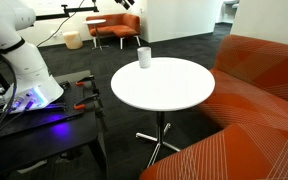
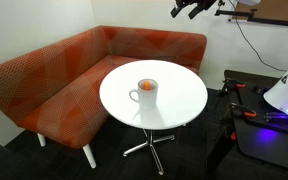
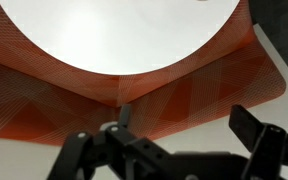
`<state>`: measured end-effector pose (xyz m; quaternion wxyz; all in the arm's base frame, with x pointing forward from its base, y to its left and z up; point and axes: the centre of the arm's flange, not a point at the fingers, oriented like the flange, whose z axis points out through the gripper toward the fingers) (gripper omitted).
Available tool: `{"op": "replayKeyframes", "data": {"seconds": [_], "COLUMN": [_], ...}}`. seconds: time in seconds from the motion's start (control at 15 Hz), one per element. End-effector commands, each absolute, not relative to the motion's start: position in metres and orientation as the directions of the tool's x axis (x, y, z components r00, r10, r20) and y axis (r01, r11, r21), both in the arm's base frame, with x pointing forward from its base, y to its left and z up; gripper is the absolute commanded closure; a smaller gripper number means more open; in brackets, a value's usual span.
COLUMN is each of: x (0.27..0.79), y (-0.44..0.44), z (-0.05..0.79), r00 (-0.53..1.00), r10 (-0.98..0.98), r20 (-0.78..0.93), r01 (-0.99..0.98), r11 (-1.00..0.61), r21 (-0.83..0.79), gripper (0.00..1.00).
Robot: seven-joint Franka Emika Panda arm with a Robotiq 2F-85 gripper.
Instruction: Remove the orange object from the white mug and put it on the table
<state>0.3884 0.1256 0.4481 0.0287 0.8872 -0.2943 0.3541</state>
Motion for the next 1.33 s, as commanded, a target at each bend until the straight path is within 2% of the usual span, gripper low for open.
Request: {"op": "replayKeyframes", "data": {"seconds": [0.0, 0.27, 0.6, 1.0, 1.27], "x": [0.395, 0.402, 0.407, 0.414, 0.426], "y": [0.142, 0.159, 0.159, 0.146, 0.139], "z": [0.439, 0.425, 0.422, 0.436, 0.445], "r00": [0.484, 0.429, 0.458, 0.569, 0.581], "r10": [-0.543, -0.567, -0.566, -0.541, -0.527], "r20": [0.686, 0.704, 0.686, 0.619, 0.620], "r01": [-0.616, -0.653, -0.661, -0.665, -0.702], "r11": [-0.768, -0.732, -0.732, -0.746, -0.710], "r21": [-0.173, -0.192, -0.163, -0.041, 0.055], "gripper": [0.00, 0.00, 0.00, 0.00, 0.00]}}
